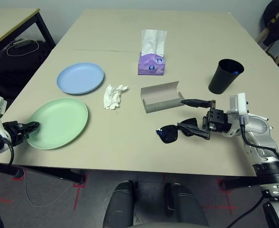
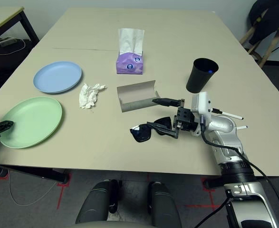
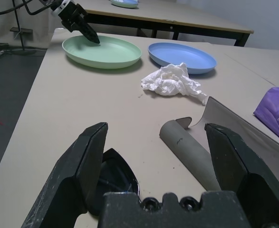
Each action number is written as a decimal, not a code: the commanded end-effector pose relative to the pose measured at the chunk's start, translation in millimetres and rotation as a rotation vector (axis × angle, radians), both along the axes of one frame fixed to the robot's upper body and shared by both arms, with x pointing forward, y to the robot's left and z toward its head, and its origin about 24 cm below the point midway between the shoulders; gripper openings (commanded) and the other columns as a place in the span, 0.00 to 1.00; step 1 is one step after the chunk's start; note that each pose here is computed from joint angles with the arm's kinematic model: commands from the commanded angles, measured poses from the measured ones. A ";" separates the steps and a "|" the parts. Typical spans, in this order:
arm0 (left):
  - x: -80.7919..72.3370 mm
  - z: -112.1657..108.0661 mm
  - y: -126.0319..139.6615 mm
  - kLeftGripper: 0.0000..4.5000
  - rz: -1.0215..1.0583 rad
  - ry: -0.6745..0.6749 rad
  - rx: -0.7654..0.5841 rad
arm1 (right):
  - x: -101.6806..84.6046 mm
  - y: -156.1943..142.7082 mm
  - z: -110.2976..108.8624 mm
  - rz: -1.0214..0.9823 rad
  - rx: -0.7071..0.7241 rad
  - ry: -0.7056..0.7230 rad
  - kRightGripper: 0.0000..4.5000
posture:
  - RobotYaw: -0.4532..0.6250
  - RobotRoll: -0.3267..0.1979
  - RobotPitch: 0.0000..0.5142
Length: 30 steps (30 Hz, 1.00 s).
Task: Organize and tidy the items on the table.
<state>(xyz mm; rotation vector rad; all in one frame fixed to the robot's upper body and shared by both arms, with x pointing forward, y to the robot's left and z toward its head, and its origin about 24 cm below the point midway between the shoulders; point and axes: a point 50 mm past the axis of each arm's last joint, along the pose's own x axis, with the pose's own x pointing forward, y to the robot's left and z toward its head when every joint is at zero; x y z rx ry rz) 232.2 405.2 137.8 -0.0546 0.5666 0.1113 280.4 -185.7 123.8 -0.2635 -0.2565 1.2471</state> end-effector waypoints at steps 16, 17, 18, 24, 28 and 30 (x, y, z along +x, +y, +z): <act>-26.4 19.7 -9.5 0.01 0.015 -0.046 -0.147 | -2.4 2.4 0.3 -0.002 -0.006 0.007 1.00 | 0.51 0.62 0.22; -24.4 22.3 -12.7 0.01 0.013 -0.062 -0.158 | -2.0 2.7 0.4 -0.001 -0.005 0.008 1.00 | 0.51 0.62 0.22; -21.0 26.0 -16.4 0.01 0.008 -0.082 -0.166 | -1.7 3.0 0.7 0.000 -0.005 0.009 1.00 | 0.51 0.62 0.23; 7.4 52.5 -28.2 0.01 0.014 -0.204 -0.207 | -0.6 4.0 1.4 0.001 0.000 0.012 1.00 | 0.51 0.62 0.24; 35.3 65.2 -26.0 0.01 0.113 -0.296 -0.210 | -1.0 5.4 1.4 0.000 0.003 0.014 1.00 | 0.51 0.62 0.24; 47.4 67.7 -25.3 0.01 0.161 -0.327 -0.215 | -1.4 5.7 1.3 -0.003 0.005 0.014 1.00 | 0.51 0.62 0.24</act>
